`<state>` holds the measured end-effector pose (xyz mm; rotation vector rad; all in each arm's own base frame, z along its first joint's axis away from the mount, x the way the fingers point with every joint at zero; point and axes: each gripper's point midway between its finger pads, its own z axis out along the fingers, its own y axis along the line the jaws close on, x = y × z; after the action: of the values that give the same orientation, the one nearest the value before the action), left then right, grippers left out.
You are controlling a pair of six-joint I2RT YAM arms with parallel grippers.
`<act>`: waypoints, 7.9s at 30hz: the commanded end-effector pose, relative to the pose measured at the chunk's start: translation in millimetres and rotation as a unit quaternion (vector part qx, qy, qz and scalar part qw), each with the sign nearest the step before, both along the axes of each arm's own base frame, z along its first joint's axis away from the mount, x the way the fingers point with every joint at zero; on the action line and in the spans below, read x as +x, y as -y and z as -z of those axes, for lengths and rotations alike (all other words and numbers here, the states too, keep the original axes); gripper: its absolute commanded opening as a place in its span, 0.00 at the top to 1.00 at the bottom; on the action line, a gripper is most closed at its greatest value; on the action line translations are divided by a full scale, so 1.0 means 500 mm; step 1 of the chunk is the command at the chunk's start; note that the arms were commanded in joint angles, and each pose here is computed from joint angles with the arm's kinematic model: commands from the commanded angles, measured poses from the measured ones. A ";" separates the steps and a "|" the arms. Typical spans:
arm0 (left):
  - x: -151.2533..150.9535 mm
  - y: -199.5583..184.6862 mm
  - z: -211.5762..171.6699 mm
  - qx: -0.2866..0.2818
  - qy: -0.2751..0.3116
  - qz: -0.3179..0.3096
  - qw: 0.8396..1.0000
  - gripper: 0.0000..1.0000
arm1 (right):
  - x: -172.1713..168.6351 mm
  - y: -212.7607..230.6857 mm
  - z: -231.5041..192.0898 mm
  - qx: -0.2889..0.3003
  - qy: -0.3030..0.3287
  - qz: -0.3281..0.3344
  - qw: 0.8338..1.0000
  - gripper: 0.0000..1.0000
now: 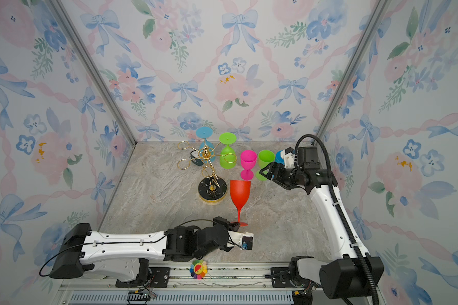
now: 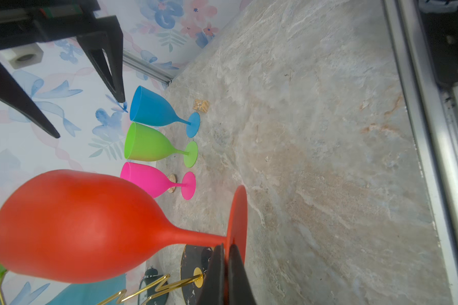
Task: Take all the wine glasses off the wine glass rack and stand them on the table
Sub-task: 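Close the right gripper on the red glass bowl while the left holds the base, then open the left gripper off the red glass base while the right carries it away, then lower the red glass beside the magenta glass with the right gripper while the left withdraws, then open the right gripper and release the standing red glass, then lift the right gripper away from the red glass while the left draws back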
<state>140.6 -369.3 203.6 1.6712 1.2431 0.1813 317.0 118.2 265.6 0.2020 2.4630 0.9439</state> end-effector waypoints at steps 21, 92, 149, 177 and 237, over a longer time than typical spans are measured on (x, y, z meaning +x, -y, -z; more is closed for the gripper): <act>0.047 -0.061 0.065 0.120 0.228 -0.028 0.966 1.00 | -0.048 -0.124 -0.030 -0.025 -0.054 -0.150 0.987 0.38; 0.052 -0.072 0.017 -0.012 0.126 -0.121 0.985 0.22 | -0.002 0.017 -0.010 -0.242 0.000 -0.046 0.969 1.00; 0.174 -0.424 -0.088 -0.460 -0.181 -0.338 0.801 0.02 | 0.205 0.013 0.150 -0.345 0.014 -0.019 0.938 1.00; 0.183 -0.439 -0.090 -0.461 -0.169 -0.351 0.798 0.02 | 0.193 -0.017 0.176 -0.343 0.009 -0.036 0.939 0.88; 0.334 -0.685 -0.082 -0.534 -0.114 -0.492 0.678 0.02 | 0.309 -0.245 -0.139 0.142 0.087 -0.071 0.983 0.47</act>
<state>306.8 -26.0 241.0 -0.0872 1.8389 -0.0963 466.9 229.1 317.3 0.0623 2.2527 1.2552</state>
